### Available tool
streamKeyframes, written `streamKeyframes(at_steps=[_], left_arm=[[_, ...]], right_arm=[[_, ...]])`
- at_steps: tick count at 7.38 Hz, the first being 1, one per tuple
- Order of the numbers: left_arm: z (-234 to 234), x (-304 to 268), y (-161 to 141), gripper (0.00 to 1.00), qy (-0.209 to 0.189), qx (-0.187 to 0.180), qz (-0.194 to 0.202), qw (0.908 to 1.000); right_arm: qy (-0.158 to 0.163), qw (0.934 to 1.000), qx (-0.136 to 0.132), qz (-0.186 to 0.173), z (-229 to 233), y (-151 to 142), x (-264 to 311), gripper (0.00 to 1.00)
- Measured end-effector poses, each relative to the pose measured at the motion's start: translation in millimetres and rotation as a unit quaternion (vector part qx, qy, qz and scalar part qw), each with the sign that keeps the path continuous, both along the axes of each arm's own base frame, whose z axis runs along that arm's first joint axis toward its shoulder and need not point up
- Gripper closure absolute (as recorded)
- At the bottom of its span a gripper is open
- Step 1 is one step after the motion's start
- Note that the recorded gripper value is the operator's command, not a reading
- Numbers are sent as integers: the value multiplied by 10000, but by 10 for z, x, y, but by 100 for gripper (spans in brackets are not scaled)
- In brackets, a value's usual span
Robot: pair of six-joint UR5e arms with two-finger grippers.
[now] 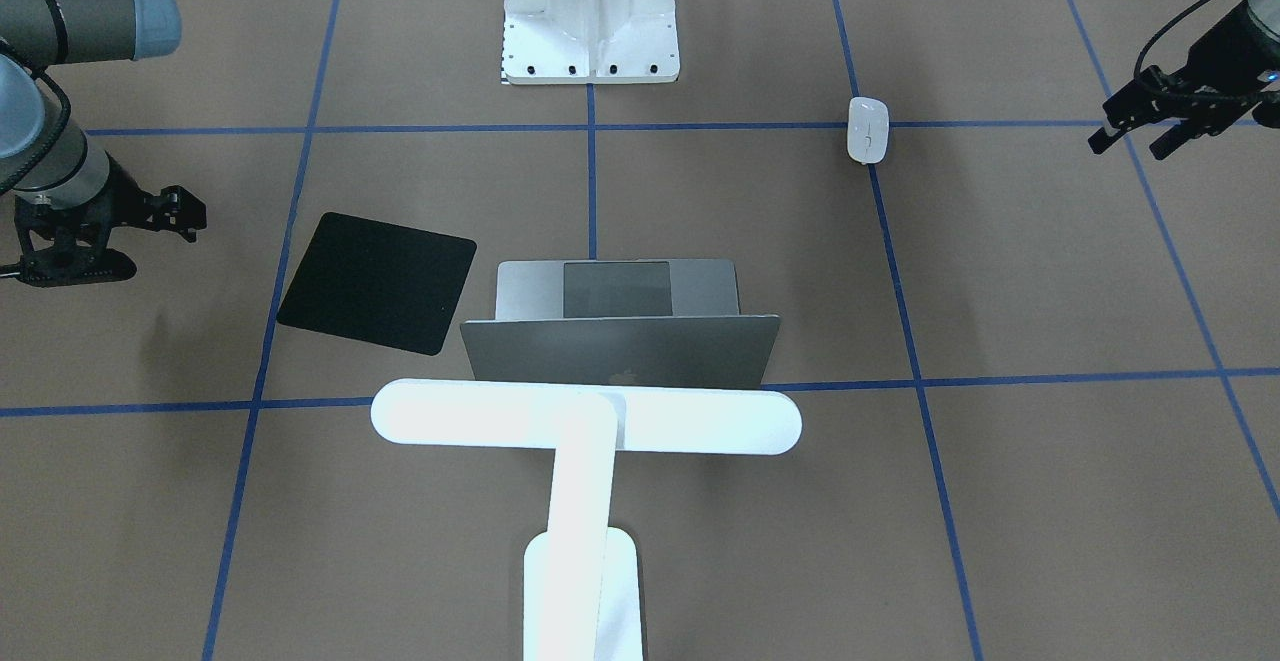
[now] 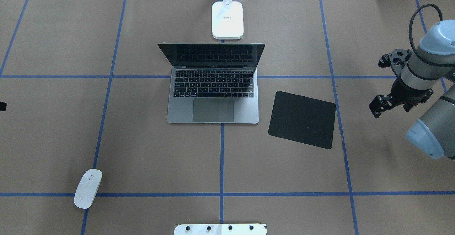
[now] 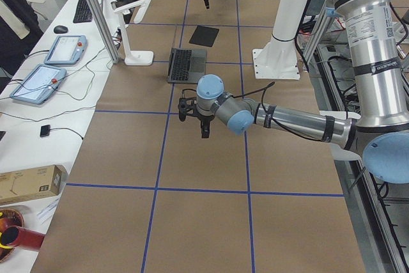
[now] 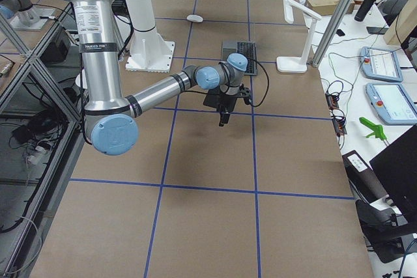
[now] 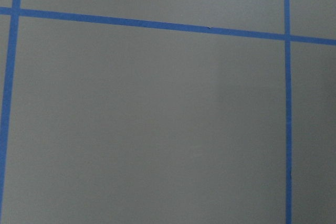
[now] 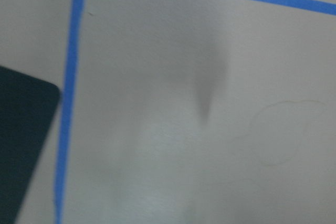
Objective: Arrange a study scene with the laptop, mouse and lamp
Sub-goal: 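Move the left gripper down toward the white mouse while the right gripper withdraws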
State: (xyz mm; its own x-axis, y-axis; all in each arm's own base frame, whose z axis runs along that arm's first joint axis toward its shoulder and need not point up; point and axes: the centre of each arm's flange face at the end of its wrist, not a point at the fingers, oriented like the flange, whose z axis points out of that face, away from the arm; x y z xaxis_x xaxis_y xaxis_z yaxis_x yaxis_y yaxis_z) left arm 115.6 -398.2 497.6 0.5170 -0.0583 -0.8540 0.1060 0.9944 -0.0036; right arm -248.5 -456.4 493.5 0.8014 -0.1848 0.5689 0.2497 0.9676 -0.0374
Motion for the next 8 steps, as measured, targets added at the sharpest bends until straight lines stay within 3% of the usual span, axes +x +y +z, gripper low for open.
streamKeyframes(at_steps=[5,8], left_arm=[[-376,1335,120,0,-505,13,347,9981],[-687,2056,376,0,-781,196,761,9938]], right_arm=[[-23,9963,498,-703,742,160,306,0],[-34,9923,739,-991,1022,109,582,0]])
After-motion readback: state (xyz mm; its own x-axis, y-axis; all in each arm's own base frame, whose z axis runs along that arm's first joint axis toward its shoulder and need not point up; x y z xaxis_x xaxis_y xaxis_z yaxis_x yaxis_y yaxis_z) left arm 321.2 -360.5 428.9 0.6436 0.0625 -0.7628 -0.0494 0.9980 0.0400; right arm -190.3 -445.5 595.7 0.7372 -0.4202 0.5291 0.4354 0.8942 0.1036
